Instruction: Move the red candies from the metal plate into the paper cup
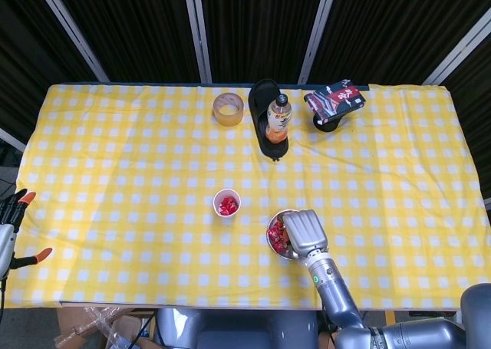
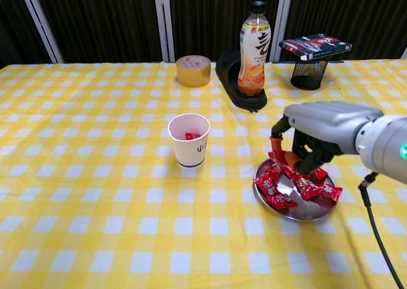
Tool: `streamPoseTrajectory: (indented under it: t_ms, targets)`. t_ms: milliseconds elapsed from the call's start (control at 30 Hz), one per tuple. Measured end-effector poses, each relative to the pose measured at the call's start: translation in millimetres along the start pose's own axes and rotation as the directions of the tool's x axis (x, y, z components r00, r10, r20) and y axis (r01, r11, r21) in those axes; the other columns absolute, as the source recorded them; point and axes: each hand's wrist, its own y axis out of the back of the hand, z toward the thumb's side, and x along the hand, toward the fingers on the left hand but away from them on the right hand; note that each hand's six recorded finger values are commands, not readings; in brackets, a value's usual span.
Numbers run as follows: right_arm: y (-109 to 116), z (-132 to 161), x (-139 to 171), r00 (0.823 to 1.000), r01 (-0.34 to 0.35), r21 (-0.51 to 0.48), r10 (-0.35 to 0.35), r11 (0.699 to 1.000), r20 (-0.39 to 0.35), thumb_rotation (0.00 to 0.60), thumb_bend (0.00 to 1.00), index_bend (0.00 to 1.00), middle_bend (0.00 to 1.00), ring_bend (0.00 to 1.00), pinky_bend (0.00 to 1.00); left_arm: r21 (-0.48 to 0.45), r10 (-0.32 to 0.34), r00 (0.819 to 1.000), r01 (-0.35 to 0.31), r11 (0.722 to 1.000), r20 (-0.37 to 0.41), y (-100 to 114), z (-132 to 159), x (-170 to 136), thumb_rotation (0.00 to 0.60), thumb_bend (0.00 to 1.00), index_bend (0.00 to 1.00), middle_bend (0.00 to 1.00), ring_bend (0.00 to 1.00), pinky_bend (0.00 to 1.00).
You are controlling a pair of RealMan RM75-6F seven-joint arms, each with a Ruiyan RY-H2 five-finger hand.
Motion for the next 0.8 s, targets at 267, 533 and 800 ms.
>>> streamPoseTrajectory:
  t_ms: [267, 533, 800]
  targets:
    - [41, 45, -15, 0.996, 0.058, -0.034, -0.060, 0.998, -0.073, 0.600, 0.66, 0.56, 0.89, 0.90, 0.90, 0.000, -0.008, 1.000, 0.008, 1.000, -0.010, 0, -2, 2, 0.600, 0.05, 0.00, 0.00, 0.00, 0.00]
    - [56, 85, -44, 0.991, 0.073, -0.043, -0.077, 0.996, -0.105, 0.600, 0.66, 0.56, 0.89, 0.90, 0.90, -0.015, -0.016, 1.000, 0.015, 1.000, -0.010, 0, -3, 3, 0.600, 0.05, 0.00, 0.00, 0.00, 0.00]
    - [45, 99, -71, 0.993, 0.060, -0.041, -0.064, 0.997, -0.094, 0.600, 0.66, 0.56, 0.89, 0.90, 0.90, -0.032, -0.025, 1.000, 0.025, 0.999, -0.014, 0, -4, 4, 0.600, 0.05, 0.00, 0.00, 0.00, 0.00]
